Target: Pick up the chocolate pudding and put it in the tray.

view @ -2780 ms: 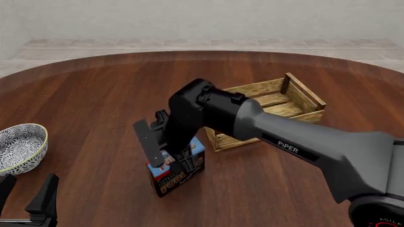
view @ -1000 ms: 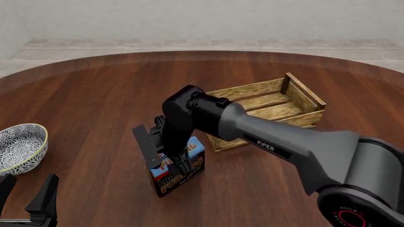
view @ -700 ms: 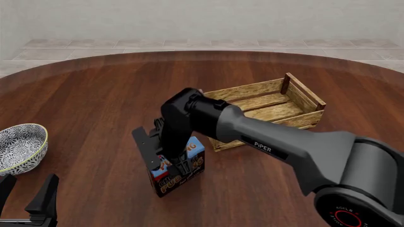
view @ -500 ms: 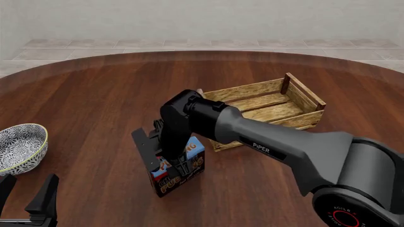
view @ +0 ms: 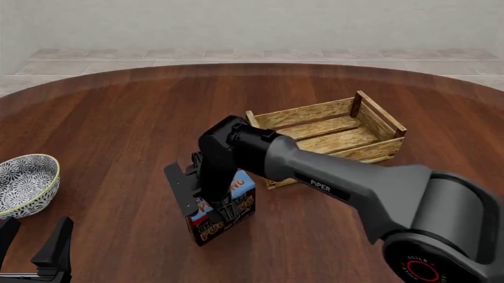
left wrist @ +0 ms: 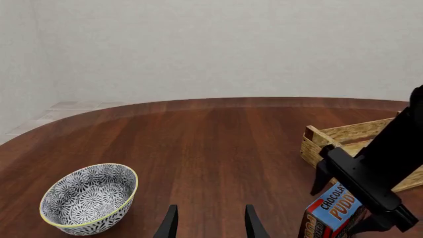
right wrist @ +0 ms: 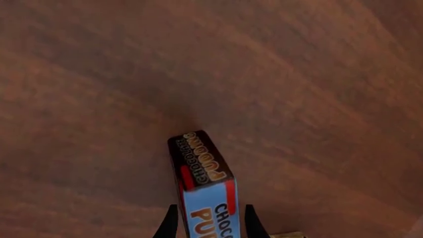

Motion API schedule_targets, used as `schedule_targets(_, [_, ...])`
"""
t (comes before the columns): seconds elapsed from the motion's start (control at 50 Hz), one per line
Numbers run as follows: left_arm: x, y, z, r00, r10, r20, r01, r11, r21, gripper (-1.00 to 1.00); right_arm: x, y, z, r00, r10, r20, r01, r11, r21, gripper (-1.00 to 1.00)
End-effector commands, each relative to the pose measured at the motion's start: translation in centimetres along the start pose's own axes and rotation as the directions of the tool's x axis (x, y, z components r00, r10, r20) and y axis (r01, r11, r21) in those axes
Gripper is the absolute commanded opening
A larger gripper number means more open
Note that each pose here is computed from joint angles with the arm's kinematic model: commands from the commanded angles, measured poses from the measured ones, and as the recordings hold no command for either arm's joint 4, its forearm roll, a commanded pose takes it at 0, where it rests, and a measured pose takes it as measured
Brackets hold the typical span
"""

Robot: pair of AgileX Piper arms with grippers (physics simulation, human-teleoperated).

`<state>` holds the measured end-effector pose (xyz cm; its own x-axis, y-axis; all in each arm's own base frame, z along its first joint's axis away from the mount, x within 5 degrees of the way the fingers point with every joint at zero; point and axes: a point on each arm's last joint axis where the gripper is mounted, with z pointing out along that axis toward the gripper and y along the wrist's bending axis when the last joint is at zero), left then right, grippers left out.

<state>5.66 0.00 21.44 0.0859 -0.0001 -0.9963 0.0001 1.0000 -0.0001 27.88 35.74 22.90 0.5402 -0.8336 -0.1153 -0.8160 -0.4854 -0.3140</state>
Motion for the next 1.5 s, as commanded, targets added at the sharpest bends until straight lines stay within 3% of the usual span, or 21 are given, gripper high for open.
schedule_targets(0.02, [0.0,0.0,0.0,1.000,0.000,0.000,0.000,1.000,0.000,1.00,0.0,-0.2,0.5,1.000,0.004,-0.002,-0.004,1.000,-0.005,1.00])
schedule_targets(1.26, [0.0,0.0,0.0,1.000,0.000,0.000,0.000,1.000,0.000,1.00,0.2,-0.7,2.8,1.000,0.026,-0.015,-0.026,0.999,-0.030,1.00])
schedule_targets(1.48, [0.0,0.0,0.0,1.000,0.000,0.000,0.000,1.000,0.000,1.00,0.3,-0.8,3.1,0.999,0.036,-0.019,-0.037,0.999,-0.036,1.00])
schedule_targets(1.5, [0.0,0.0,0.0,1.000,0.000,0.000,0.000,1.000,0.000,1.00,0.3,-1.1,3.2,0.998,0.056,-0.022,-0.056,0.998,-0.042,1.00])
